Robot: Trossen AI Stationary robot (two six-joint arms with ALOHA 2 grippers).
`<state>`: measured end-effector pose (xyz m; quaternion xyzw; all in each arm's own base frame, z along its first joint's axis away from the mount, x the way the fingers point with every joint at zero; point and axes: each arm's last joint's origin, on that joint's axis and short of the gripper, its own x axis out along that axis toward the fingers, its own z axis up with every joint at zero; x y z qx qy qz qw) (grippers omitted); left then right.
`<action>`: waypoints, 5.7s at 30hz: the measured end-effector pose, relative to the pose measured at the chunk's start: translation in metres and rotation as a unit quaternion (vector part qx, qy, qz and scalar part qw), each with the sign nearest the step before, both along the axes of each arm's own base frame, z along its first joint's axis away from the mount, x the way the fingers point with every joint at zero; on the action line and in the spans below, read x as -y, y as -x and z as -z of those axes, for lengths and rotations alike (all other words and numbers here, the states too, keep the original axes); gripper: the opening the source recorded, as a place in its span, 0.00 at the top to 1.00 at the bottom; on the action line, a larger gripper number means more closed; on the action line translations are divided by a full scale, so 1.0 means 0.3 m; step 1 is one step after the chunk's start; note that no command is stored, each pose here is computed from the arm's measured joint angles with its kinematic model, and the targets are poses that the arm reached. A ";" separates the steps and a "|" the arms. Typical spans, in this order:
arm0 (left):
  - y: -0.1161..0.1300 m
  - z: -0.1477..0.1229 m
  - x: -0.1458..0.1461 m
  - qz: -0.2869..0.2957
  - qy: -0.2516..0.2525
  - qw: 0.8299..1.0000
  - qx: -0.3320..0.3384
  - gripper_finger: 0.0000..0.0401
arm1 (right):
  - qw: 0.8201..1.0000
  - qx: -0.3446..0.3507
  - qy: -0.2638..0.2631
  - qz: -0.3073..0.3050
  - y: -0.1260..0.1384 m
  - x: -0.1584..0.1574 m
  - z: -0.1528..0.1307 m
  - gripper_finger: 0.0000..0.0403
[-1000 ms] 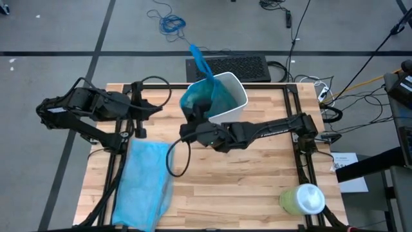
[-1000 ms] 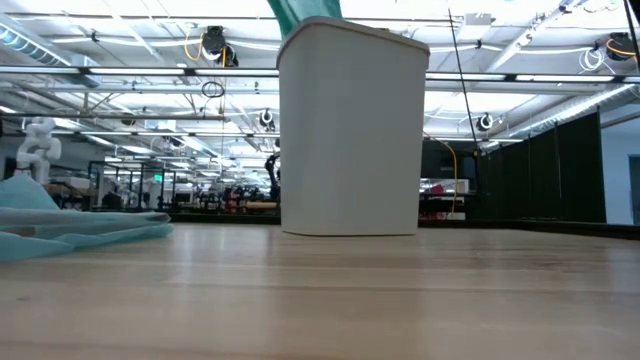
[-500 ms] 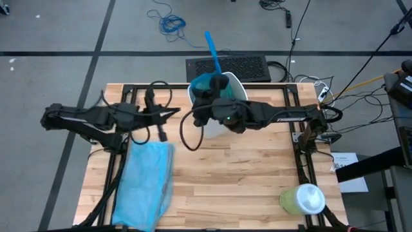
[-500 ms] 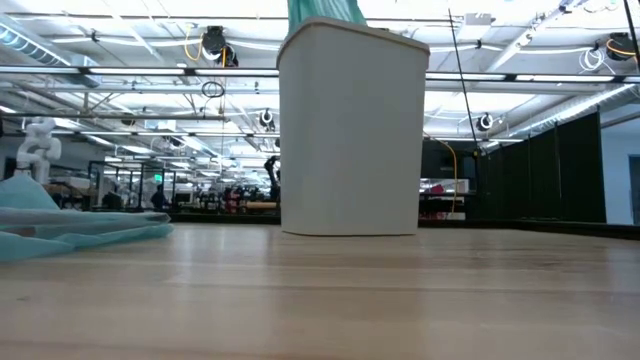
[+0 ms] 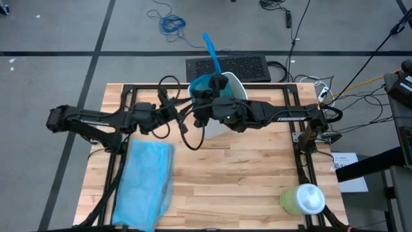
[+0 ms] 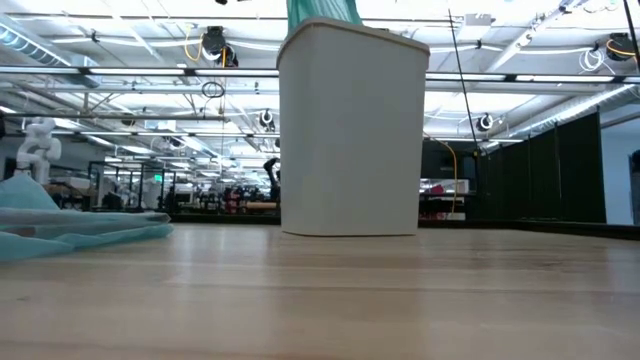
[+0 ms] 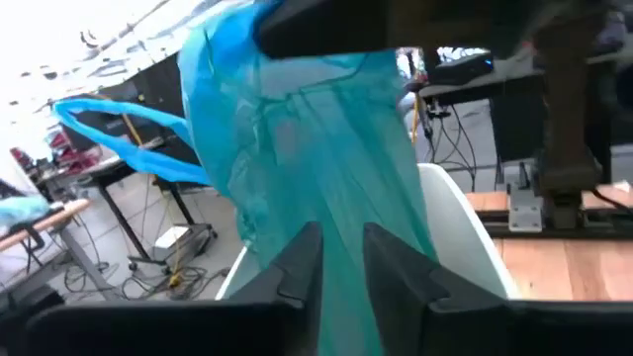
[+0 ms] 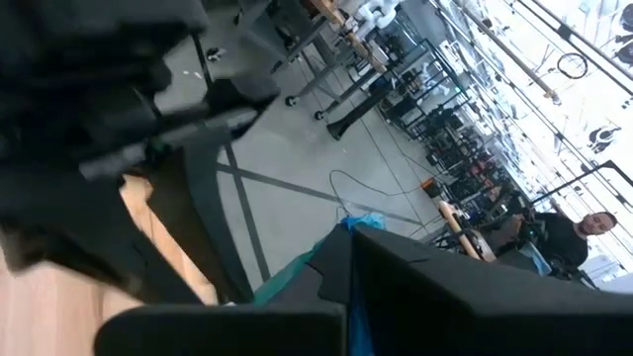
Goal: Place trash/remove bag and relplace
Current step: Close the trash bag
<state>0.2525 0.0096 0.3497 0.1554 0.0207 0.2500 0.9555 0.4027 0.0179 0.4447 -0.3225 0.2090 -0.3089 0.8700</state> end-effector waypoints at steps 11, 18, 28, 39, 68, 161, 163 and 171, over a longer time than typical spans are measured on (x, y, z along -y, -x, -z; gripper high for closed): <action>-0.062 0.030 -0.029 -0.021 0.019 0.999 0.030 0.58 | 1.000 -0.003 0.000 0.000 0.000 0.000 0.002 1.00; -0.085 0.031 -0.040 -0.027 0.021 0.998 0.059 0.54 | 1.000 -0.003 -0.001 0.000 0.000 0.000 0.003 1.00; -0.132 0.093 -0.088 -0.063 0.054 0.996 0.046 0.96 | 1.000 0.001 0.001 0.001 -0.001 0.000 0.000 1.00; -0.132 0.103 -0.104 -0.072 0.065 0.994 0.040 1.00 | 0.999 0.040 -0.001 0.000 0.071 0.006 -0.083 1.00; -0.126 0.139 -0.106 -0.022 0.067 0.997 0.030 1.00 | 0.990 0.133 0.012 -0.046 0.142 0.031 -0.207 1.00; -0.282 0.162 -0.119 0.139 0.112 0.981 0.069 0.86 | 0.981 0.191 -0.002 -0.015 0.242 0.156 -0.288 1.00; -0.282 0.162 -0.120 0.138 0.112 0.982 0.069 0.82 | 0.982 0.186 -0.002 -0.015 0.242 0.155 -0.285 1.00; -0.265 0.149 -0.127 0.125 0.114 0.984 0.060 0.67 | 0.984 0.176 -0.002 -0.013 0.241 0.156 -0.279 1.00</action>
